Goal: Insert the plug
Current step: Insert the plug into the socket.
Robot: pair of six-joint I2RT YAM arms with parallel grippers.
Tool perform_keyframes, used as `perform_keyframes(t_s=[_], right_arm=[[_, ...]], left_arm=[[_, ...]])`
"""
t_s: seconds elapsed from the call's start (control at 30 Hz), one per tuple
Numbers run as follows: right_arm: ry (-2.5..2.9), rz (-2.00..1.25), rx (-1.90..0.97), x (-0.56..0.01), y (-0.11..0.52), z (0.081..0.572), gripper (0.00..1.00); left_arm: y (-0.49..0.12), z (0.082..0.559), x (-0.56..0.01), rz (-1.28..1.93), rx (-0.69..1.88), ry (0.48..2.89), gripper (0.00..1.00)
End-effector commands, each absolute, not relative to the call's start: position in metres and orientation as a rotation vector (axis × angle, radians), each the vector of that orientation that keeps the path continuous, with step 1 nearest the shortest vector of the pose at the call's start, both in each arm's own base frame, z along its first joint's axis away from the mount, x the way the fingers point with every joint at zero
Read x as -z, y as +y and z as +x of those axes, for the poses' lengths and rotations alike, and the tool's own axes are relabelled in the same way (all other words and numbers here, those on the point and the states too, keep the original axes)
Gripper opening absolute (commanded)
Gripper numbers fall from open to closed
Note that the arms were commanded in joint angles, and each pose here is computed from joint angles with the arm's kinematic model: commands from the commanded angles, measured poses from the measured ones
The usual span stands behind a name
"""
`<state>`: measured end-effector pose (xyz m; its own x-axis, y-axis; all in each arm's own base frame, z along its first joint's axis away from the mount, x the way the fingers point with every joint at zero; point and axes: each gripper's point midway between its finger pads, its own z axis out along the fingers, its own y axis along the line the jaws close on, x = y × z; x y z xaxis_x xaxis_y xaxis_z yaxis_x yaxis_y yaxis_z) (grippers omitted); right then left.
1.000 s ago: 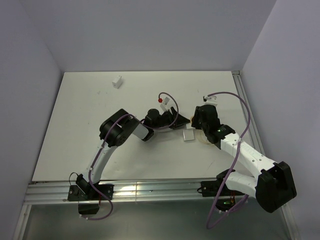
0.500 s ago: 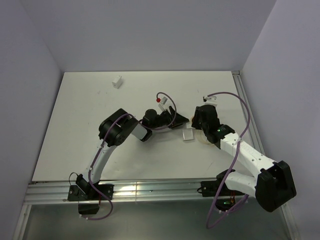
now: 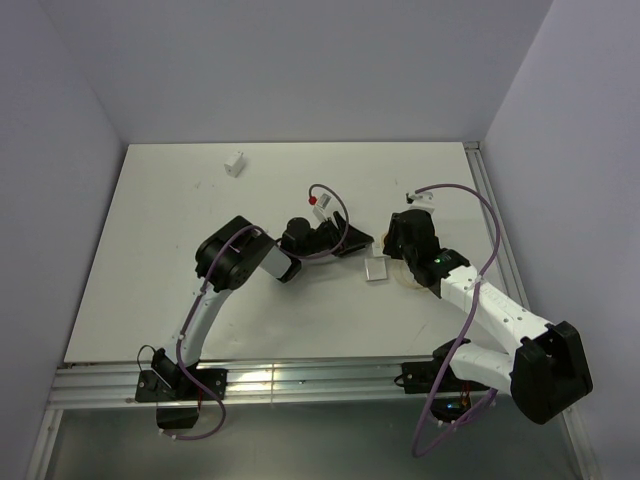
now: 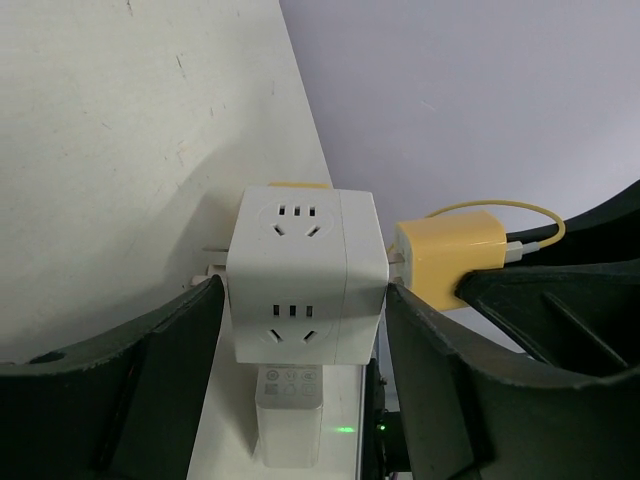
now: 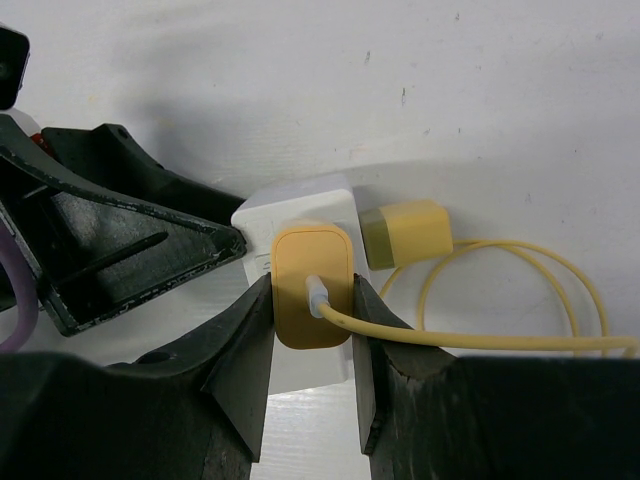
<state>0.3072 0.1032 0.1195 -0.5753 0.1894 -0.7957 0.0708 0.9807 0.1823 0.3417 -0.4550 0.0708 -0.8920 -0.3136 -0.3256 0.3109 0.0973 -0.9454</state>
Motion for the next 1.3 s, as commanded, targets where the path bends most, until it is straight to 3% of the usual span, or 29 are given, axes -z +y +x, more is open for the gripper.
perform_keyframes(t_s=[0.0,0.27,0.5,0.7,0.8,0.83,1.27], right_arm=[[2.215,0.178,-0.133,-0.115,0.102,0.305,0.0],[2.211,0.175,-0.14,-0.118,0.104,0.307,0.0],[2.214,0.171,-0.137,-0.117,0.103,0.306,0.0],[2.21,0.166,-0.139,-0.12,0.104,0.307,0.0],[2.206,0.163,-0.135,-0.124,0.104,0.308,0.0],[2.208,0.159,-0.133,-0.125,0.103,0.308,0.0],[2.274,0.121,-0.038,-0.113,0.106,0.309,0.0]], left_arm=[[-0.456,0.344,-0.065,0.005,1.829,1.964,0.71],[-0.462,0.343,-0.066,0.025,1.816,1.973,0.76],[-0.464,0.344,-0.062,0.021,1.812,1.987,0.67],[-0.467,0.345,-0.063,0.031,1.817,1.987,0.41],[-0.468,0.346,-0.064,0.036,1.825,1.983,0.21],[-0.468,0.345,-0.063,0.037,1.825,1.989,0.01],[-0.46,0.346,-0.052,-0.053,1.756,2.078,0.0]])
